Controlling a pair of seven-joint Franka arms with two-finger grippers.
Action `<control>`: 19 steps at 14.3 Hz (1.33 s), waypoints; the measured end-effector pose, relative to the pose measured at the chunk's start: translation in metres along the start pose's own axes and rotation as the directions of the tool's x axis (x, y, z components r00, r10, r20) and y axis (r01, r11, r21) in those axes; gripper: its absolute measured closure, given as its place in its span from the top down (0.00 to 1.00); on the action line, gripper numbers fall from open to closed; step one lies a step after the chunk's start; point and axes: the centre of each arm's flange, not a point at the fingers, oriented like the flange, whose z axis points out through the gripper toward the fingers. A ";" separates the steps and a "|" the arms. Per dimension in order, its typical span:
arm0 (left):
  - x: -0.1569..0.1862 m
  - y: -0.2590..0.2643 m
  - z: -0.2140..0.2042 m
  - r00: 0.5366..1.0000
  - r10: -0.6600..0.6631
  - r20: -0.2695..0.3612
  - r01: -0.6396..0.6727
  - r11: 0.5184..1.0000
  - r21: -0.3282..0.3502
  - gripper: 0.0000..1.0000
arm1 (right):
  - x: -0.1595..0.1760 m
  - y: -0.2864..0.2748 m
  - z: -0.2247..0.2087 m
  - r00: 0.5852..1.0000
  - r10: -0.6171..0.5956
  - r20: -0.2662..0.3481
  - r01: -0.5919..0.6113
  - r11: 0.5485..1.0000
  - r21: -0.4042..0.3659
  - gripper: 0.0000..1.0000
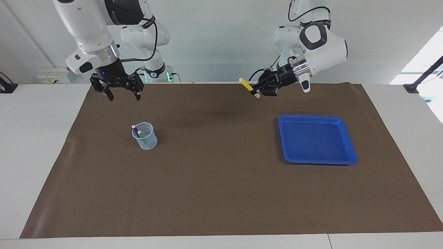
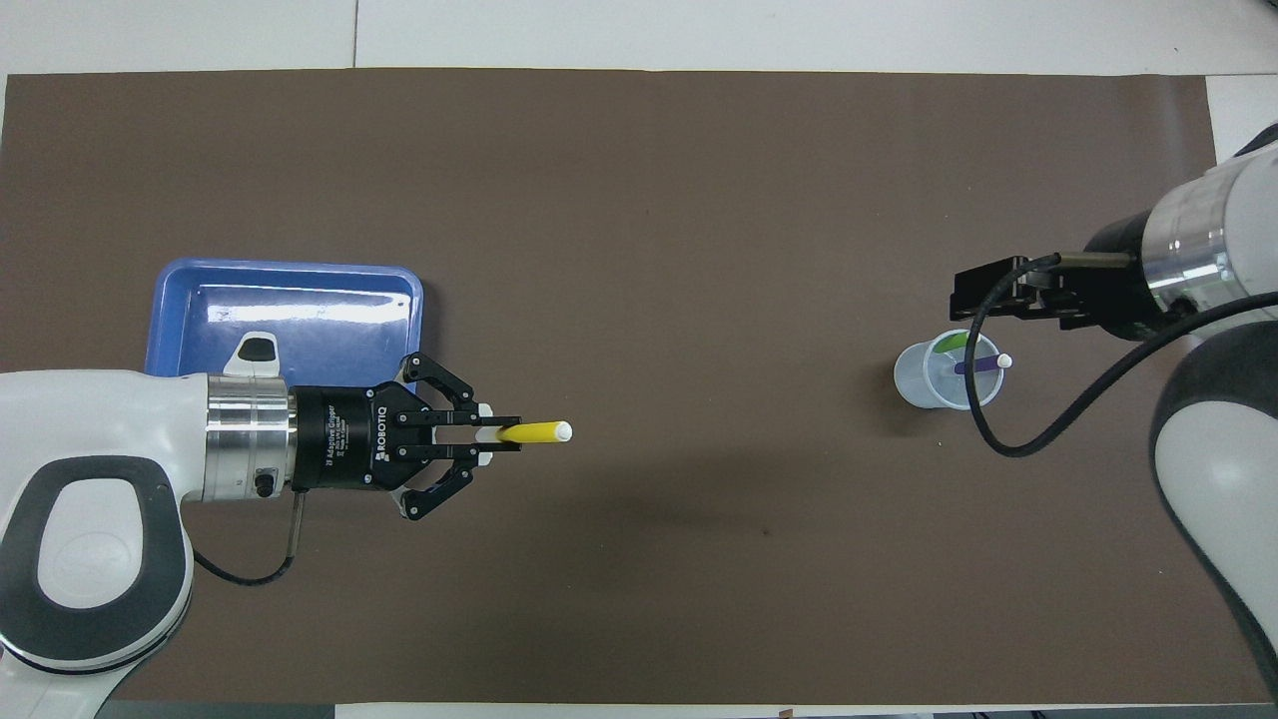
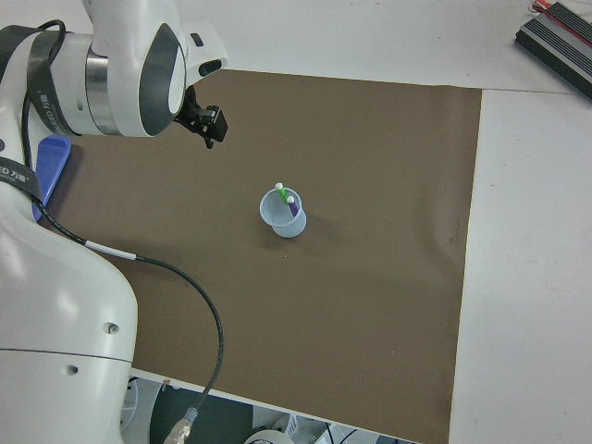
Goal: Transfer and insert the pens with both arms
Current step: 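Move the right gripper to the yellow pen held by the left gripper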
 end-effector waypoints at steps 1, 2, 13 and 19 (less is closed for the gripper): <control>0.000 0.000 0.000 1.000 -0.007 0.006 0.007 1.000 -0.002 0.17 | -0.003 -0.014 0.001 1.000 0.016 0.007 -0.017 0.998 0.068 1.00; -0.001 0.000 0.000 1.000 -0.011 0.013 0.011 1.000 -0.004 0.17 | -0.006 -0.030 0.003 0.999 0.031 0.007 -0.032 0.992 0.123 1.00; -0.003 0.001 -0.003 0.997 -0.065 0.040 0.066 0.998 -0.021 0.17 | -0.065 -0.167 0.068 0.994 0.098 -0.041 -0.080 0.944 0.319 1.00; -0.003 0.003 -0.004 0.996 -0.080 0.041 0.081 0.996 -0.035 0.17 | -0.066 -0.183 0.105 0.995 0.098 -0.032 -0.082 0.938 0.336 1.00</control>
